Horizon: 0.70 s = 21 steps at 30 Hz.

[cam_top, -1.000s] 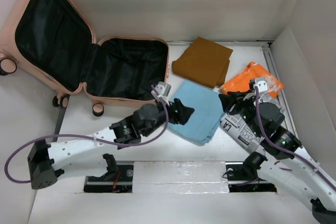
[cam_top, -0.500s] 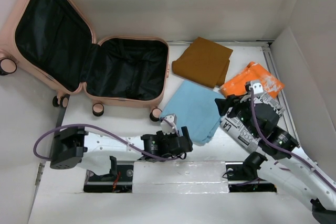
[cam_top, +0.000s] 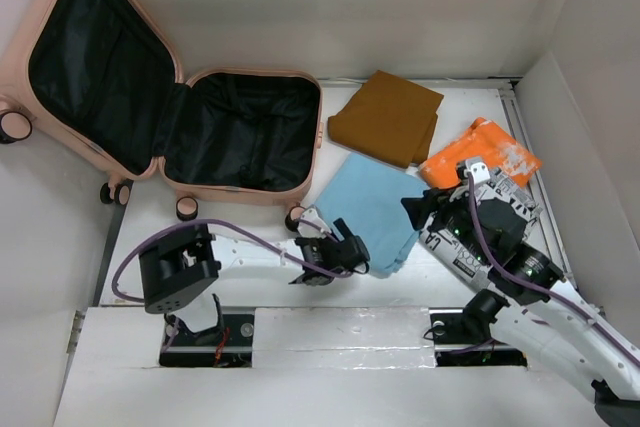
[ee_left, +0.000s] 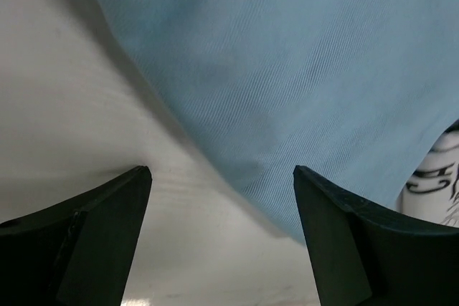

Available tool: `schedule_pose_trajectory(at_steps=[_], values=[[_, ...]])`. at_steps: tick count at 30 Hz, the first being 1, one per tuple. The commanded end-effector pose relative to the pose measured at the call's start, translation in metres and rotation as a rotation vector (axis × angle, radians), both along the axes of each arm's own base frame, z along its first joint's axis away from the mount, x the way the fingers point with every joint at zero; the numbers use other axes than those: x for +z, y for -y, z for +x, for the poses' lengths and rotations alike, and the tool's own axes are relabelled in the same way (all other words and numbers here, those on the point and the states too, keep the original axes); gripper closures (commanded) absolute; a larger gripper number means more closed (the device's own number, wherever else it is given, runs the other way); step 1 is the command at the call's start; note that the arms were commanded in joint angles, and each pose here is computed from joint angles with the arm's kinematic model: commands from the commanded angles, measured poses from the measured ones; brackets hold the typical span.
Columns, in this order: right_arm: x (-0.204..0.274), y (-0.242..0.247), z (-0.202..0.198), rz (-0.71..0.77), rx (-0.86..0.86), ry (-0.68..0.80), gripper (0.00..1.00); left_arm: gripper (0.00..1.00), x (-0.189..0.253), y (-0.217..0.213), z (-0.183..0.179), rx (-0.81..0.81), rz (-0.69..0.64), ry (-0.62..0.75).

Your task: Pack the luggage

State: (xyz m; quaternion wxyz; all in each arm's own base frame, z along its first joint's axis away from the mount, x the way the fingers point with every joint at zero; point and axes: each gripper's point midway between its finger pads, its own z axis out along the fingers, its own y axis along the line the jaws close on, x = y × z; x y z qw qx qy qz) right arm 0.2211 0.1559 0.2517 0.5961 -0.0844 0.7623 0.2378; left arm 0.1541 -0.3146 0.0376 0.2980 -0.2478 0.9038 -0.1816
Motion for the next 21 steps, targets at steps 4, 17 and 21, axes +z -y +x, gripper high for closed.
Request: schedule_pose_trajectory(at_steps=[4,17,21], values=[[0.009,-0.002,-0.004,0.054,0.019,0.030,0.34,0.27,-0.018,-0.007,0.030,0.141,-0.049,-0.027],[0.021,-0.001,-0.009,0.077,0.036,0.070,0.34,0.76,-0.038,-0.008,0.073,0.165,-0.005,0.021],[0.023,-0.005,-0.011,0.086,0.061,0.076,0.34,1.00,-0.045,-0.022,0.087,0.144,-0.033,0.034]])
